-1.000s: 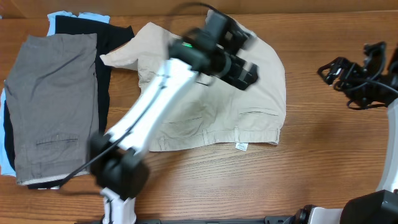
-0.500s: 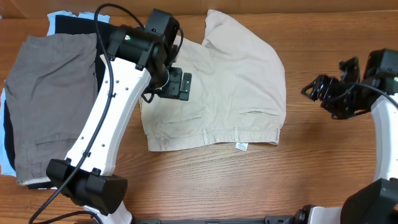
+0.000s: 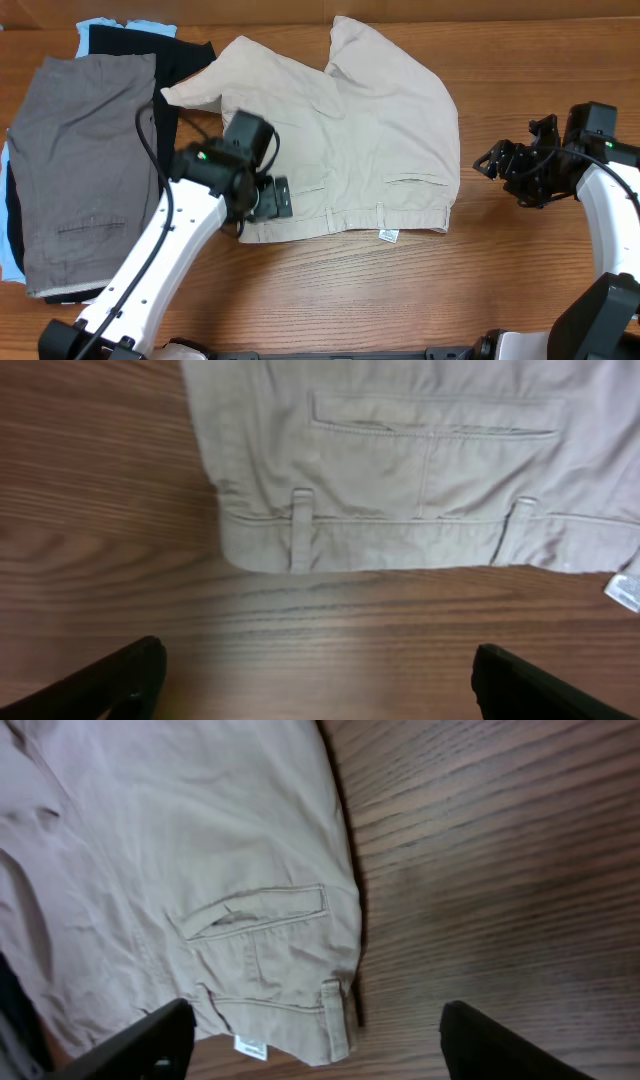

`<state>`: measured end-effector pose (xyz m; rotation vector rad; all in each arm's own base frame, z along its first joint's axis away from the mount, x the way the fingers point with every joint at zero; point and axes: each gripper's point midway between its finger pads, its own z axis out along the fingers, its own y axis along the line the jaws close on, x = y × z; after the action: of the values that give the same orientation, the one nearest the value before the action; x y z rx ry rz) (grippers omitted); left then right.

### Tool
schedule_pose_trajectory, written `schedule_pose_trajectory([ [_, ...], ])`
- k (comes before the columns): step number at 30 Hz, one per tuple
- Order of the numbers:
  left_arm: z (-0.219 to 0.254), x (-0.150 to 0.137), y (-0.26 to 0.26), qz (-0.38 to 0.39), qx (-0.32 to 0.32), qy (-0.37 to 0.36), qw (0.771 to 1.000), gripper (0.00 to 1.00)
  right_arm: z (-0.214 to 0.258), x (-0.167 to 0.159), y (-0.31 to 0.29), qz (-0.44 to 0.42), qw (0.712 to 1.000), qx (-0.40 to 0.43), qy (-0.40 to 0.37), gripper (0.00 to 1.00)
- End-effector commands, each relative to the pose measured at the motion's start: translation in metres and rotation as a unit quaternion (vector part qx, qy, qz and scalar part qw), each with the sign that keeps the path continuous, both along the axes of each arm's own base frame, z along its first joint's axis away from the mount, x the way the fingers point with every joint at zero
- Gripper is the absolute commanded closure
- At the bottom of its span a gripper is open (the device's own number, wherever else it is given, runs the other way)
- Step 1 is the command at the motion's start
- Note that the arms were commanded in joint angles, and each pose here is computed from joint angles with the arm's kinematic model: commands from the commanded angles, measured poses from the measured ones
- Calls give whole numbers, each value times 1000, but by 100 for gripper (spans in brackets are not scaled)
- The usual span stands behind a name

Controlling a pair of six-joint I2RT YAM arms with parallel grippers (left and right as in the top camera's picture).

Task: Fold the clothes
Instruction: 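Grasp the shorts' waistband corners with the left and right grippers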

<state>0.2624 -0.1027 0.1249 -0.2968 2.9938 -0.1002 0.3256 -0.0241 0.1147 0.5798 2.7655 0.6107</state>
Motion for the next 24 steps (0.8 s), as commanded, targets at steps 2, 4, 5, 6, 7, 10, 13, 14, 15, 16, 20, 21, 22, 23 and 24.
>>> schedule_pose_trajectory([
  [2, -40, -25, -2, 62, -19, 42, 997, 0, -8, 0, 15, 20, 999, -30, 10, 24],
  [4, -54, -28, 4, 82, -7, 42, 996, 0, -11, 0, 17, 17, 998, -60, 20, 24],
  [5, -60, -30, 8, 93, 1, 42, 995, 0, -13, 0, 19, 19, 997, -74, 24, 23],
  [6, -66, -31, 11, 99, 8, 40, 994, 0, -14, 0, 21, 20, 996, -85, 27, 23],
  [7, -71, -32, 16, 105, 17, 37, 994, 0, -15, 0, 22, 21, 995, -96, 29, 23],
  [10, -83, -30, 30, 109, 50, 17, 993, 0, -15, 0, 28, 30, 993, -108, 29, 22],
  [13, -91, -19, 34, 65, 65, -16, 996, 0, -16, 0, 29, 32, 993, -108, 30, 22],
  [14, -94, -14, 32, 43, 62, -27, 997, 0, -17, 0, 29, 32, 993, -107, 30, 22],
  [15, -99, -10, 30, 13, 63, -39, 997, 0, -19, -1, 30, 33, 993, -105, 31, 22],
  [16, -103, -9, 30, -3, 64, -46, 997, 0, -21, -2, 32, 34, 994, -101, 32, 22],
  [20, -119, -6, 32, -42, 74, -62, 994, 0, -32, -9, 36, 38, 994, -90, 40, 22],
  [21, -123, -4, 31, -52, 75, -67, 994, 0, -36, -10, 38, 39, 995, -84, 40, 22],
  [22, -125, -3, 31, -58, 76, -68, 993, 0, -38, -11, 40, 41, 995, -78, 38, 22],
  [23, -126, -2, 30, -61, 76, -69, 993, 2, -39, -11, 42, 42, 996, -71, 37, 22],
  [24, -126, 0, 30, -64, 79, -73, 992, 7, -40, -11, 45, 44, 996, -65, 36, 23],
])
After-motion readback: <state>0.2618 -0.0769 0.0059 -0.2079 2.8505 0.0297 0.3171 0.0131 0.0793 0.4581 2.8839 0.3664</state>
